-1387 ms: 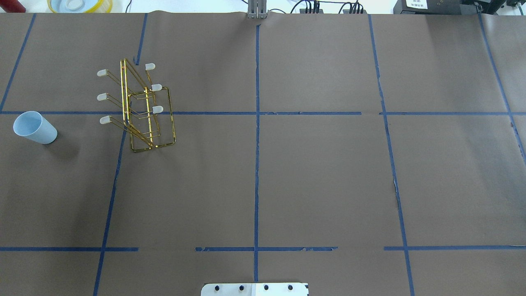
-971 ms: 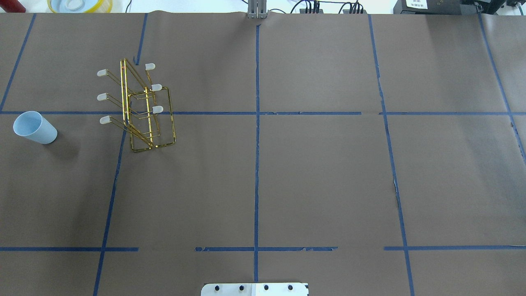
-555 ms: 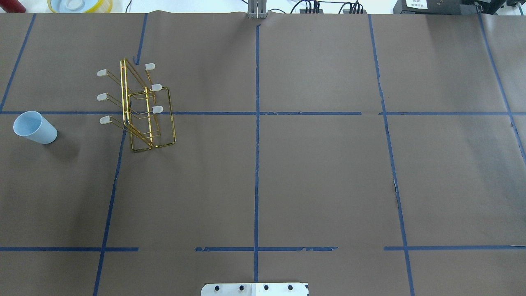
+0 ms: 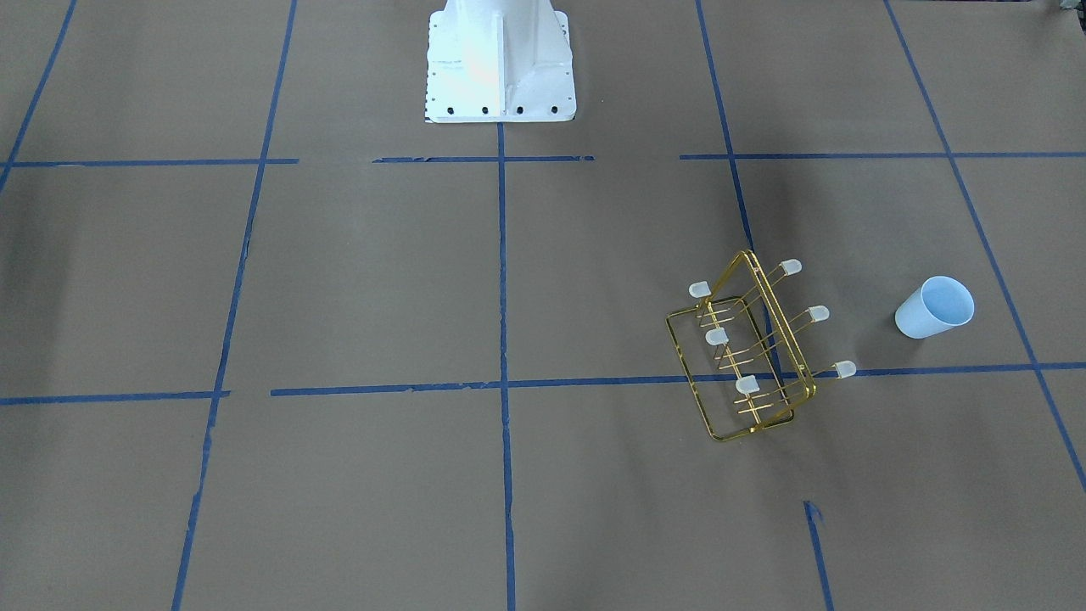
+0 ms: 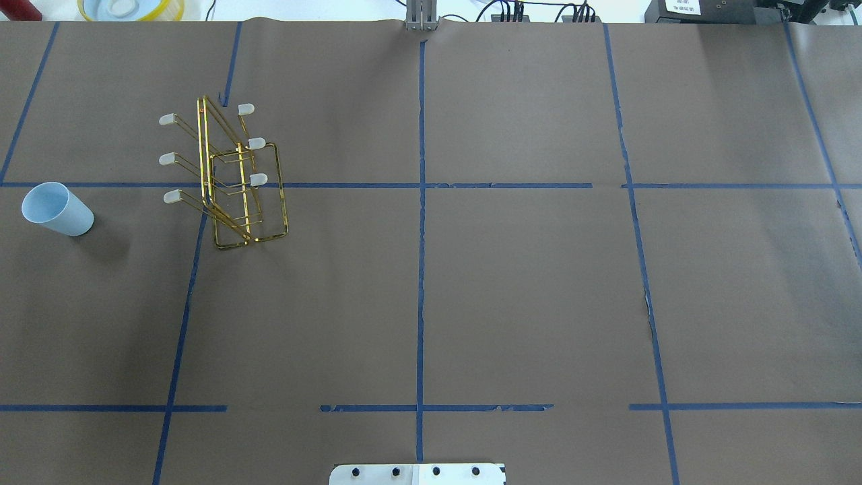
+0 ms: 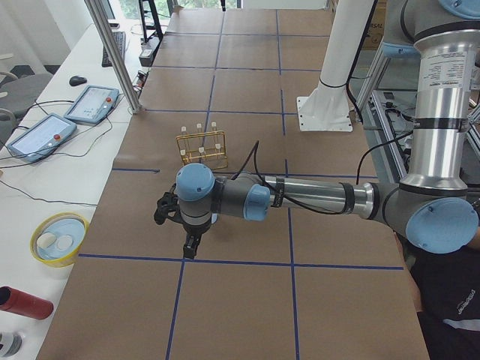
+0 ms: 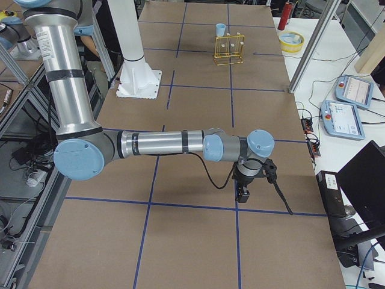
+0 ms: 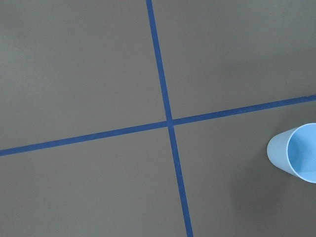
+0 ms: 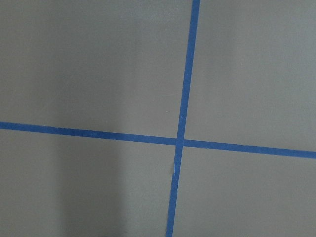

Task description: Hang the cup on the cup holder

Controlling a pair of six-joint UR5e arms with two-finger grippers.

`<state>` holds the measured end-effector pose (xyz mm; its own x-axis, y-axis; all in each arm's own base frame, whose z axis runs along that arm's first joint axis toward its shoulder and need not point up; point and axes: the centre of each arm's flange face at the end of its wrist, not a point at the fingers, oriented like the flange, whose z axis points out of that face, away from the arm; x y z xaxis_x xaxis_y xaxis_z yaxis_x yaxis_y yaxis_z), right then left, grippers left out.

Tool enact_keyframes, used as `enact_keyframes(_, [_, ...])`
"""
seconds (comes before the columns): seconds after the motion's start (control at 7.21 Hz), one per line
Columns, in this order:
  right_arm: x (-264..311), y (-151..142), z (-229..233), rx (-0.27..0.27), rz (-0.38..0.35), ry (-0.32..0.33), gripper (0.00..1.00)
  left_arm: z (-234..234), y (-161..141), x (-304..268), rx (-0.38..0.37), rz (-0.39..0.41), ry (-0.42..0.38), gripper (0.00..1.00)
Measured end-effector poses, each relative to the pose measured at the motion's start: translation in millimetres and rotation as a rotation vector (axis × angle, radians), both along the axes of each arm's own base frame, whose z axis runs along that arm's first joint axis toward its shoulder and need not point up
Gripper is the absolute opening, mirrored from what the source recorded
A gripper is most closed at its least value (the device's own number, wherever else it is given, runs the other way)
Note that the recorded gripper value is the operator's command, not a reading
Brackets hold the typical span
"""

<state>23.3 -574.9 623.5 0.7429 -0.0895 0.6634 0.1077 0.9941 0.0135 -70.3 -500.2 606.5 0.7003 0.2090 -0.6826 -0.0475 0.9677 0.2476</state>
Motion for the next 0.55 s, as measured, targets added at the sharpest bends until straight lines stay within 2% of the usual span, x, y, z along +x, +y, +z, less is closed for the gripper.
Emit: enact_keyframes(0.55, [0.0,-0.2,-0.3,0.000,0.000,0.000,1.00,-12.5,-6.5,-0.1,0.031,-0.017,0.003,1.00])
